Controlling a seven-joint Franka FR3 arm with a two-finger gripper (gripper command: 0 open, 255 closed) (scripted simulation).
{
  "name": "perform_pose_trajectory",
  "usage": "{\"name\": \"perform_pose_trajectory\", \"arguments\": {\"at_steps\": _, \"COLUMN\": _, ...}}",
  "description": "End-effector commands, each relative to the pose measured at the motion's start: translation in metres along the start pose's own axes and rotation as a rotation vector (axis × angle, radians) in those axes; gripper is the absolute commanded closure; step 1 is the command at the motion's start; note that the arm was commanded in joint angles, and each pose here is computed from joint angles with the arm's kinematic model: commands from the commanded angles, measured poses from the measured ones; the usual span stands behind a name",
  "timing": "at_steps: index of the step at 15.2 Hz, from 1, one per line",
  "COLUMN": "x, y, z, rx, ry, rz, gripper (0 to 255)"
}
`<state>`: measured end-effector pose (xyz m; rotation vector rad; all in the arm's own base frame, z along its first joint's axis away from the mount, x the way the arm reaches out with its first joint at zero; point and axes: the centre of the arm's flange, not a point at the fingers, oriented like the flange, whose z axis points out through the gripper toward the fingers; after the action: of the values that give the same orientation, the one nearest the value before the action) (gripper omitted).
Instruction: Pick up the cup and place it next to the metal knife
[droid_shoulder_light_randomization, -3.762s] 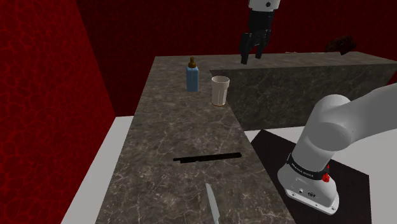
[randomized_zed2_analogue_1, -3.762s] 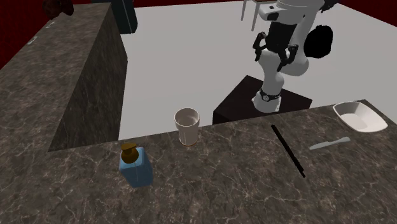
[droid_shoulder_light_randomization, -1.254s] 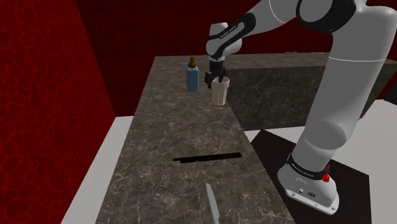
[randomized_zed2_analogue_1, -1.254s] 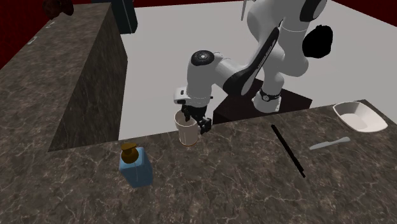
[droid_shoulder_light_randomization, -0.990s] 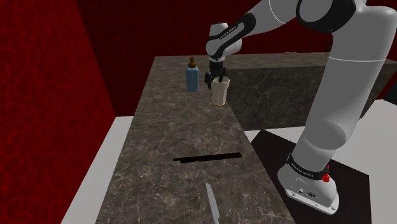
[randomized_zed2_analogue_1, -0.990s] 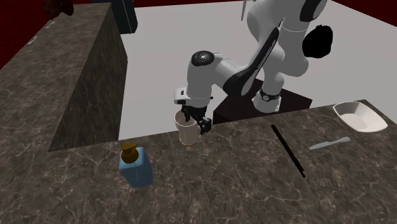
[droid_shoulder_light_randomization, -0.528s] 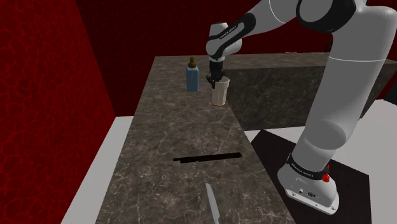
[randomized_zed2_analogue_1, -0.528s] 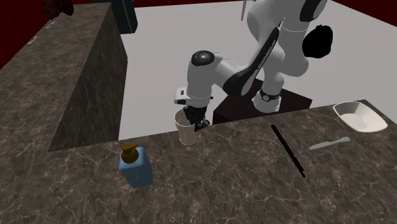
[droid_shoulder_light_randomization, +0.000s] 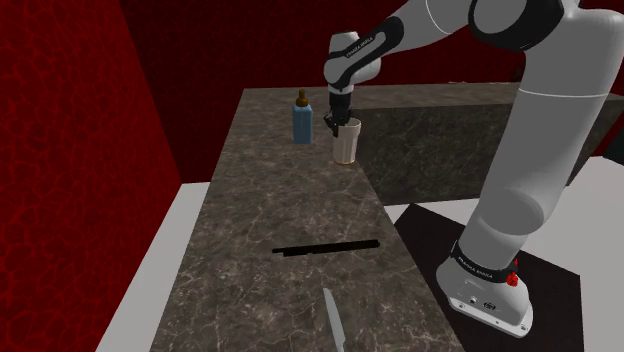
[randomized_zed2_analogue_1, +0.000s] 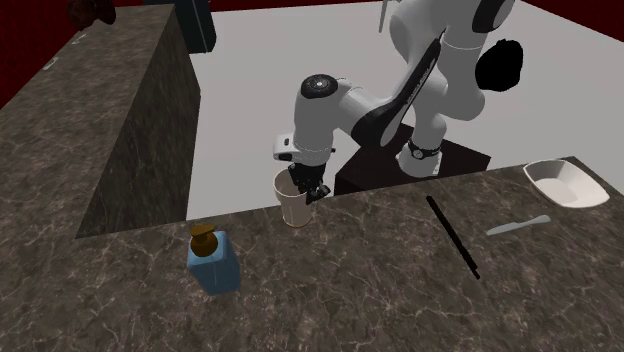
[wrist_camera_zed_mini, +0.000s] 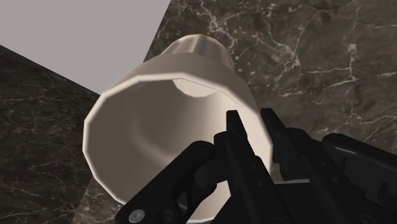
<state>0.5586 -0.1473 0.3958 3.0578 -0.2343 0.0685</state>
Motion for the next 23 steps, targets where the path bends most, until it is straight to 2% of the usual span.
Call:
{"name": "perform_pose_trajectory", "arguments": {"at_steps": 1, "x": 0.001, "y": 0.001, "z": -0.010, "rx": 0.000, "ry": 0.000, "rz": 0.000, "gripper": 255}}
{"name": "perform_pose_trajectory", "arguments": {"at_steps": 23, "x": 0.007, "y": 0.010, "z": -0.125, "rx": 0.000, "ry": 0.000, "rz": 0.000, "gripper": 255}}
